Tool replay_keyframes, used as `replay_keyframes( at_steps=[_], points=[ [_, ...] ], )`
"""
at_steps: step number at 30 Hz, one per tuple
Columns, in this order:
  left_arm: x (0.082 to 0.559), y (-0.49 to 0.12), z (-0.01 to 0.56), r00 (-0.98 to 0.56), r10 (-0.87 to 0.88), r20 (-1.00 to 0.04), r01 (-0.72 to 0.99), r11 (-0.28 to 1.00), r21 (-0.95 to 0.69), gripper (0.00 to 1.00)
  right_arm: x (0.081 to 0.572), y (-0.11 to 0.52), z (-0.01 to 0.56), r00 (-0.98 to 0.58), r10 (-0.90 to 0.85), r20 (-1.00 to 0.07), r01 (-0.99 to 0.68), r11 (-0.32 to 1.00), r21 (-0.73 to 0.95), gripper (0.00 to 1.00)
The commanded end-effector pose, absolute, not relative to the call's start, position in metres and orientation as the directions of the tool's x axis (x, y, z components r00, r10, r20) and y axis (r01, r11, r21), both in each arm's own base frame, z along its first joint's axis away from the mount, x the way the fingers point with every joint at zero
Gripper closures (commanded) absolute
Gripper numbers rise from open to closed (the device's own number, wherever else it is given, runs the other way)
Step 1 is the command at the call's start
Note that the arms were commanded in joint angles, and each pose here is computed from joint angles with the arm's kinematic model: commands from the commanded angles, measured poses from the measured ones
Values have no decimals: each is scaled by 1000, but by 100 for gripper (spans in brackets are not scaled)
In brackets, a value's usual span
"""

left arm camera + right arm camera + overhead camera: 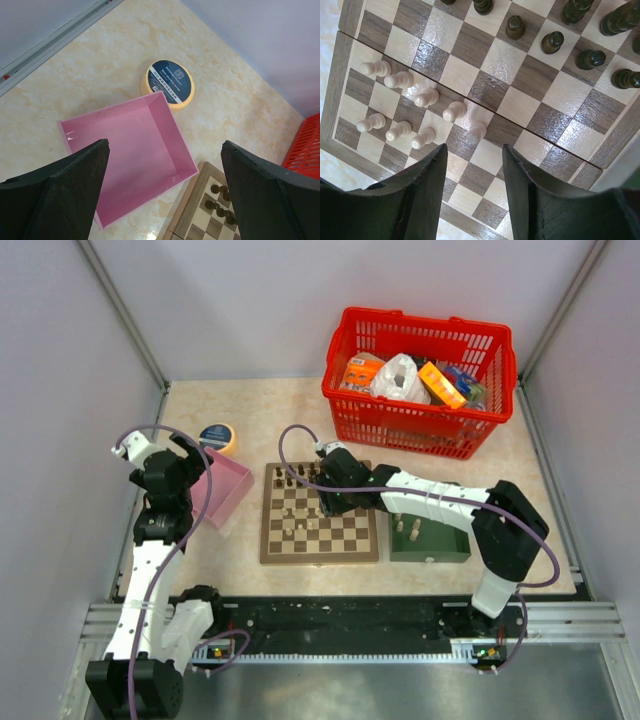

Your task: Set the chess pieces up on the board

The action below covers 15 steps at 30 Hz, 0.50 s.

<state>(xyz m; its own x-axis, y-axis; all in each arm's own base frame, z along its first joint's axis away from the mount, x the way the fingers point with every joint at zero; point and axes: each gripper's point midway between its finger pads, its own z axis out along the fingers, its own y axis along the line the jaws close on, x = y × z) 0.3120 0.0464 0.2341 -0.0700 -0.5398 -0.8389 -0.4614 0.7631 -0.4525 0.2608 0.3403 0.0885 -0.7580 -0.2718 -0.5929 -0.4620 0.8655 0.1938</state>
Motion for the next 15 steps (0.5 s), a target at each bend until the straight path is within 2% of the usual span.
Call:
replay_keyframes(
  at_steps=[1, 6, 15],
  points=[
    [313, 52, 255, -3, -519, -855, -444, 766, -464, 1, 272, 345, 124, -709, -223, -669, -450, 874, 186, 52],
    [316, 50, 256, 0, -525, -851, -437, 766, -472, 1, 276, 331, 145, -666, -210, -716, -442, 884, 151, 52],
    [323, 38, 253, -36, -545, -838, -384, 782, -492, 1, 258, 353, 136, -696, -234, -679, -500, 836, 225, 53]
  ],
)
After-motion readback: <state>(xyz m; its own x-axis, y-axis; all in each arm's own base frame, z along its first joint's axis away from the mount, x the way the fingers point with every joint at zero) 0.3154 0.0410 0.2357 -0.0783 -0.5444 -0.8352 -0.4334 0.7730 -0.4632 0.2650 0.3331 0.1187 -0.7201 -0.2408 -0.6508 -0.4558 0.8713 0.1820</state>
